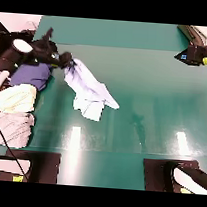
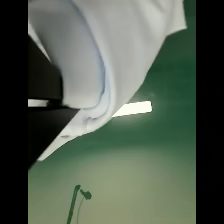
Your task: Fold the shirts.
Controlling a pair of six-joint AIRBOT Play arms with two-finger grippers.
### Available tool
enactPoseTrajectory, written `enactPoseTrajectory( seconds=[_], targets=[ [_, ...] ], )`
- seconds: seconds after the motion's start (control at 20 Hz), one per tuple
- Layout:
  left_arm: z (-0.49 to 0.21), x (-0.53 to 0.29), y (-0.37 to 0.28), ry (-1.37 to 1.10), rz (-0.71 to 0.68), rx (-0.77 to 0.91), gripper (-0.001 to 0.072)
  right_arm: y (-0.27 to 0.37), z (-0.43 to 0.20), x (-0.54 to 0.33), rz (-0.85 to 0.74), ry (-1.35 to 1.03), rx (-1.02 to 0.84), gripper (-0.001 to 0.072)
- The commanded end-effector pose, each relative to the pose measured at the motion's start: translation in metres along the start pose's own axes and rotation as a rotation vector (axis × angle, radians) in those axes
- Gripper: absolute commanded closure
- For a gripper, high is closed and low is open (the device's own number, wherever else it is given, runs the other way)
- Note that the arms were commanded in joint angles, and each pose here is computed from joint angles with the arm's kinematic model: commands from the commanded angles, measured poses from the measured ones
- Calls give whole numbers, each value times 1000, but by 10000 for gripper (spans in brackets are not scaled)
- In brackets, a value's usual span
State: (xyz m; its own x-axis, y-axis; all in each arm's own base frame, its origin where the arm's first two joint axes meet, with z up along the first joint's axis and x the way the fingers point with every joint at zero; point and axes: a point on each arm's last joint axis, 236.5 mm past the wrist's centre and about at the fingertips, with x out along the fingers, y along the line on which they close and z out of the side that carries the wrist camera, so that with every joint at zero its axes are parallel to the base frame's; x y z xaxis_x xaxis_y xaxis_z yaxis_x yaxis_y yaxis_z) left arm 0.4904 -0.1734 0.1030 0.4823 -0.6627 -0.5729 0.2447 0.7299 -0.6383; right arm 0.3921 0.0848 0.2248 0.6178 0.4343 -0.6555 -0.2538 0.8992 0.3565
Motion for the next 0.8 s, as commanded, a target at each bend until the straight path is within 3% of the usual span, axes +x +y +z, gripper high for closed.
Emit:
enactPoseTrajectory(
  seconds=[0.0,0.2,0.35,0.55,0.7,0.75],
  targets=[
    [28,-68,-92,-49,-102,219,686,7,13,-17,-7,-78,-19,690],
    [-1,-142,-221,-52,-244,540,686,19,41,-49,-21,-244,-51,690],
    [-42,-151,-286,-14,-361,714,685,27,48,-66,-20,-300,-45,690],
    [-102,-100,-297,168,-336,833,684,29,45,-68,-16,-296,-43,690],
    [-144,-45,-293,308,-356,817,682,30,41,-67,-14,-275,-44,690],
    [-153,-27,-286,346,-351,800,552,30,41,-67,-14,-275,-44,690]
  ],
)
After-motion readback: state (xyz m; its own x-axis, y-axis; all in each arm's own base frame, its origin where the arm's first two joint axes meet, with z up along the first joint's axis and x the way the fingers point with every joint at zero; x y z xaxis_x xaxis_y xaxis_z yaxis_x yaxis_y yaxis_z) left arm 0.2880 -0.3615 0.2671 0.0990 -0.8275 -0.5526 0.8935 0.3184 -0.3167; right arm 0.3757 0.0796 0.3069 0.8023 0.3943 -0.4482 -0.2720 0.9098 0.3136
